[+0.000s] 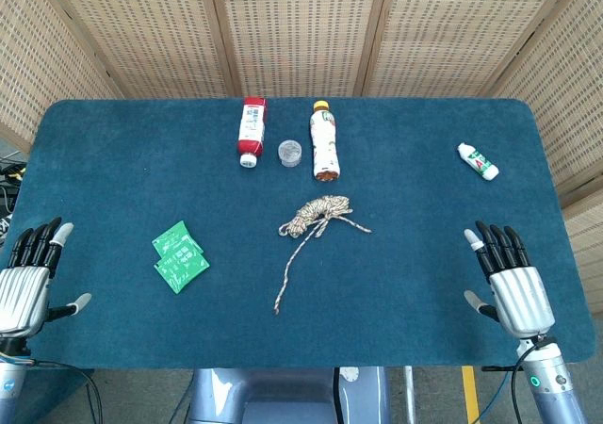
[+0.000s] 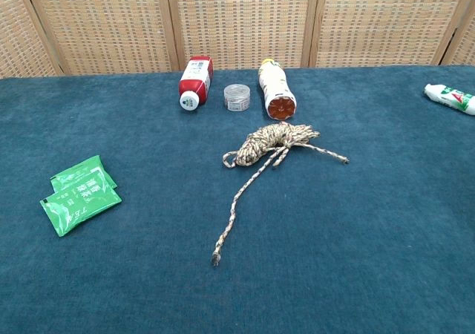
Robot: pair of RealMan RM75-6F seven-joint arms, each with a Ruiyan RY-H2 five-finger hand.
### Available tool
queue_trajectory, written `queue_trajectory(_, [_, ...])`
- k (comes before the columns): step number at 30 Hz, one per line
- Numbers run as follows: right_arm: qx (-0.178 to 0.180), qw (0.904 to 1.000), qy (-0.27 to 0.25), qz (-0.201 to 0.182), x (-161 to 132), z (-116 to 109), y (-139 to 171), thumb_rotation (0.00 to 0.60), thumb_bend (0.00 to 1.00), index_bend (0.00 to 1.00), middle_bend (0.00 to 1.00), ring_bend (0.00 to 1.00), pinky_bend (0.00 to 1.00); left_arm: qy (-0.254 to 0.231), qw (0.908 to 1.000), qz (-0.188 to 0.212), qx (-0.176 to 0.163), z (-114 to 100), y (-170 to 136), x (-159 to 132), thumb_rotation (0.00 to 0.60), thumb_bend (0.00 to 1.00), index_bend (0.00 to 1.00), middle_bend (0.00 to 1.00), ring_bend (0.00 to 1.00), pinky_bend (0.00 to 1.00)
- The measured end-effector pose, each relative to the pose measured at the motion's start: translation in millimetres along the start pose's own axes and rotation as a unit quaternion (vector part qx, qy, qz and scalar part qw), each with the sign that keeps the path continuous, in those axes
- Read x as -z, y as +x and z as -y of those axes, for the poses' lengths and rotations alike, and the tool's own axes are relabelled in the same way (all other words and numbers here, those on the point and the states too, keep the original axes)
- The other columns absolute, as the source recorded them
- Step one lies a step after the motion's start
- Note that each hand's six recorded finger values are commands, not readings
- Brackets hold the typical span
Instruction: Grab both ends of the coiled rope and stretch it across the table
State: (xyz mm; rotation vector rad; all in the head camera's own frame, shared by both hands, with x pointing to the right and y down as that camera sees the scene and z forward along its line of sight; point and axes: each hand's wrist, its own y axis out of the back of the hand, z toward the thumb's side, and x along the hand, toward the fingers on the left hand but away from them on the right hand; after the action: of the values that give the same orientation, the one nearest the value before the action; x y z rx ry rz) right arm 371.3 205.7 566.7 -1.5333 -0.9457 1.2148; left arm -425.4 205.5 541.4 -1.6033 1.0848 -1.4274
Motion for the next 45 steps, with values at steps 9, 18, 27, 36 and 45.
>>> queue_trajectory(9, [-0.012, 0.9993, -0.034, 0.003, -3, 6, -8, 0.600, 0.00, 0.19, 0.00, 0.00, 0.00, -0.002, 1.0000, 0.003, -0.002, 2, 0, -2, 0.600, 0.00, 0.00, 0.00, 0.00, 0.00])
queue_trajectory(18, [-0.058, 0.9943, -0.088, -0.017, -22, 20, -64, 0.600, 0.06, 0.40, 0.00, 0.00, 0.00, 0.006, 0.9999, 0.010, -0.001, 6, 4, -9, 0.600, 0.00, 0.00, 0.00, 0.00, 0.00])
queue_trajectory(27, [-0.132, 0.9759, -0.173, 0.019, -46, 54, -139, 0.600, 0.22, 0.50, 0.00, 0.00, 0.00, 0.013, 0.9999, 0.008, 0.001, 11, 8, -11, 0.600, 0.00, 0.00, 0.00, 0.00, 0.00])
queue_trajectory(36, [-0.184, 0.9629, -0.187, 0.062, -71, 111, -179, 0.600, 0.28, 0.49, 0.00, 0.00, 0.00, 0.019, 0.9998, 0.005, 0.009, 17, 12, -12, 0.600, 0.00, 0.00, 0.00, 0.00, 0.00])
queue_trajectory(45, [-0.211, 0.9579, -0.184, 0.064, -100, 143, -189, 0.600, 0.30, 0.47, 0.00, 0.00, 0.00, 0.022, 0.9996, 0.005, 0.016, 21, 16, -14, 0.600, 0.00, 0.00, 0.00, 0.00, 0.00])
